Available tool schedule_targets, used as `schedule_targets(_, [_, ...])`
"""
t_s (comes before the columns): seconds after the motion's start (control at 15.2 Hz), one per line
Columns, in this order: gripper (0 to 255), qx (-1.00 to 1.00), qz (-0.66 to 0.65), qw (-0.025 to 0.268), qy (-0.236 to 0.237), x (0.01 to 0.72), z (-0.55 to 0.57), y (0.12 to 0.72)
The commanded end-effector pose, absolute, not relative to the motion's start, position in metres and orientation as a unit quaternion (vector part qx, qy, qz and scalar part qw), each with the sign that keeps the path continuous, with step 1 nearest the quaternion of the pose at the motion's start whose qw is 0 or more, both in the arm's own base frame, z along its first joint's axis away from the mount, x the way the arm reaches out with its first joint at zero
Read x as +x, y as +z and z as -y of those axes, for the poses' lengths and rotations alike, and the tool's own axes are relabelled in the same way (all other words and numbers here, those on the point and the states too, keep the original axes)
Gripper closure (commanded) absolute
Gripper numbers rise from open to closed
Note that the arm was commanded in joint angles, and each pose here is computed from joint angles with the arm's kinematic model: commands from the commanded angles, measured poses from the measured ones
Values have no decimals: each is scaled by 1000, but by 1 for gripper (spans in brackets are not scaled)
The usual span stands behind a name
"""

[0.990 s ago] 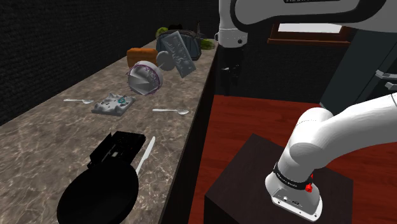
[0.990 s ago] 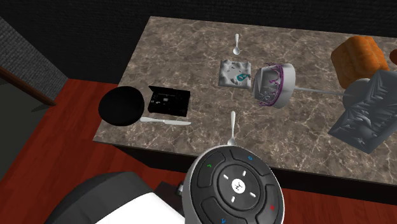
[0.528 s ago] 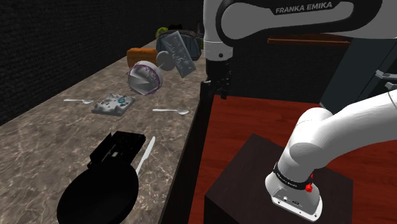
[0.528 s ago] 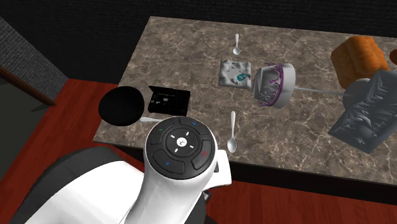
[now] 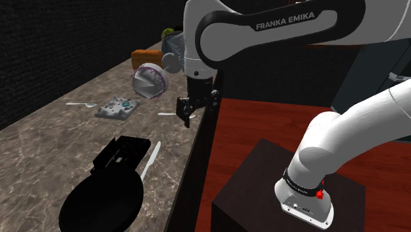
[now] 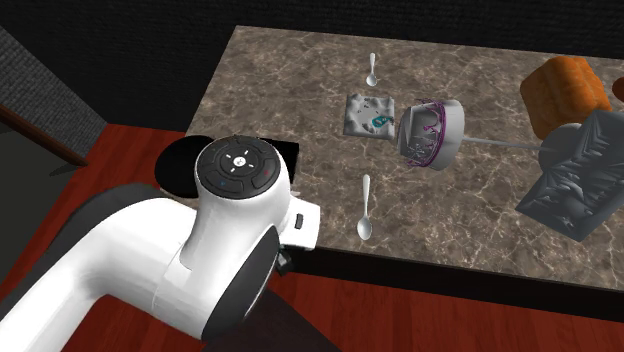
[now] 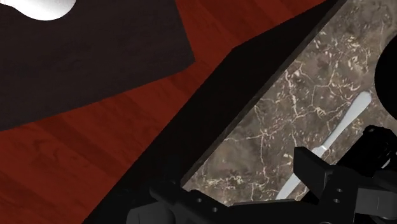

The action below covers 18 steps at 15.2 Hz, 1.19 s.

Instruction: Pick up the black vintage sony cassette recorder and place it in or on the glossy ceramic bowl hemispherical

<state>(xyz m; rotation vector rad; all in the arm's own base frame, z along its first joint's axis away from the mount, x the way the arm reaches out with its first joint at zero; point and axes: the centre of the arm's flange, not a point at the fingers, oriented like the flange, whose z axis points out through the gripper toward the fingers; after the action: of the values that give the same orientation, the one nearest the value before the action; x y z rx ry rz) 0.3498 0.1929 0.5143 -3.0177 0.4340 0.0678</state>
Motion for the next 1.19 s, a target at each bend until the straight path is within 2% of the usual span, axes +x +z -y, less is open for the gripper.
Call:
schedule_targets(0.0, [0,-983,-176,54,19,361,-215,508])
schedule_targets(1.12, [0,-893,-435,112,-7,502,-350,468])
